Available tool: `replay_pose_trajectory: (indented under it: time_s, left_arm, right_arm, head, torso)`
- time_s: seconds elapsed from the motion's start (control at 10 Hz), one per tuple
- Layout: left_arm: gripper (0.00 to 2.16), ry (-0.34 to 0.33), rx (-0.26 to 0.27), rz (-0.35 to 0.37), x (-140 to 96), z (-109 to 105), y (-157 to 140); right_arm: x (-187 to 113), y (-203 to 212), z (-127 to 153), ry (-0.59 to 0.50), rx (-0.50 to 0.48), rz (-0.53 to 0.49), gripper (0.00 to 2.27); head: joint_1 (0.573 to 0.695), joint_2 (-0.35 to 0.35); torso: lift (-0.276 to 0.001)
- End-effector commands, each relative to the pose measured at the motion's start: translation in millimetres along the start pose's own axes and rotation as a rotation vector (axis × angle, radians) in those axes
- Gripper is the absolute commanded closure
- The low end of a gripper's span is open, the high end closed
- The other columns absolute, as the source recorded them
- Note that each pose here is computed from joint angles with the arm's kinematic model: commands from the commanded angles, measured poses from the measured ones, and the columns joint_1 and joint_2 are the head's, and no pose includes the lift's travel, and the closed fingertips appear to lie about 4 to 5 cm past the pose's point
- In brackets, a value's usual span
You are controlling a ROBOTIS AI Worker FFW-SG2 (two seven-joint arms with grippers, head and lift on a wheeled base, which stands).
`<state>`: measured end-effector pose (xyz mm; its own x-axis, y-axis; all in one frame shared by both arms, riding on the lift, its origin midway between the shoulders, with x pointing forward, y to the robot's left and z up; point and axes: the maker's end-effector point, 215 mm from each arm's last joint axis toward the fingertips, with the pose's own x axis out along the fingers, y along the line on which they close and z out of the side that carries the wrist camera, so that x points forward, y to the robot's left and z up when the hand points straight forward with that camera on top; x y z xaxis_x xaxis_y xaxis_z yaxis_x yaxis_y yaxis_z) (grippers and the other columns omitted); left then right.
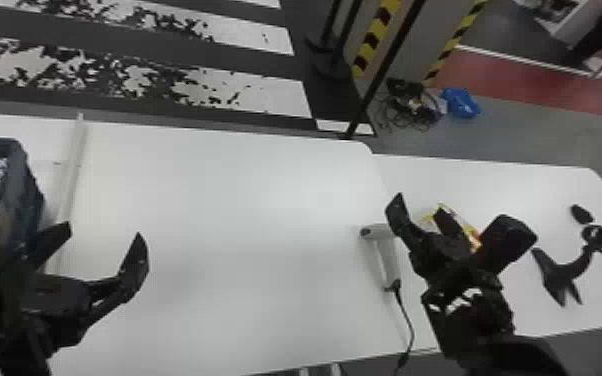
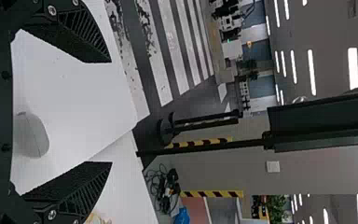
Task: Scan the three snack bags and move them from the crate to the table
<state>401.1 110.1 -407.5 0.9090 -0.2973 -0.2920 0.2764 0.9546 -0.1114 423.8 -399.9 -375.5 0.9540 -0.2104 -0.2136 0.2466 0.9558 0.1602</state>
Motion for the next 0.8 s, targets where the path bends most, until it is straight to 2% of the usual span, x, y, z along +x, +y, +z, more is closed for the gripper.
replay_pose_trajectory:
  time_s: [0.0,0.2,0.4,0.5,0.6,0.7]
  left_arm:
    - [0.03,0.002,0.001,-0.007,-0.1,0.0,-3.4]
    - [0.03,0.021,-0.001,-0.008,-6.2,-5.1,-4.6]
    - [0.03,0.01,-0.007,0.012,-14.0,-4.0,-0.3]
    - [0.03,-0.002,0.005,0.016,-17.3,-0.2,4.1]
    - [0.03,-0.029,0.013,0.037,-25.6,12.8,16.7]
    - [0.03,-0.077,0.011,0.081,-34.3,36.2,42.4]
  right_arm:
    - [-23.0,60.3,-1.2,-0.056,-0.007,0.081,0.12]
    - [-53.5,118.7,-8.2,-0.136,-0.021,0.147,0.12]
    - [-78.0,142.3,-24.4,-0.158,0.006,0.179,0.12]
    - [-83.3,147.5,-39.4,-0.137,0.01,0.189,0.12]
    - [-85.8,148.8,-48.6,-0.121,0.0,0.197,0.12]
    - [-88.1,150.5,-49.5,-0.121,-0.011,0.21,0.12]
  head:
    - [0.695,-0.35]
    - [0.695,-0.314]
    - [0.695,-0.234]
    - [0.695,-0.219]
    - [0.695,-0.186]
    - [0.695,-0.161]
  torso:
    - [-0.062]
    - [-0.062]
    - [-0.062]
    - [-0.062]
    - [-0.062]
    - [-0.062]
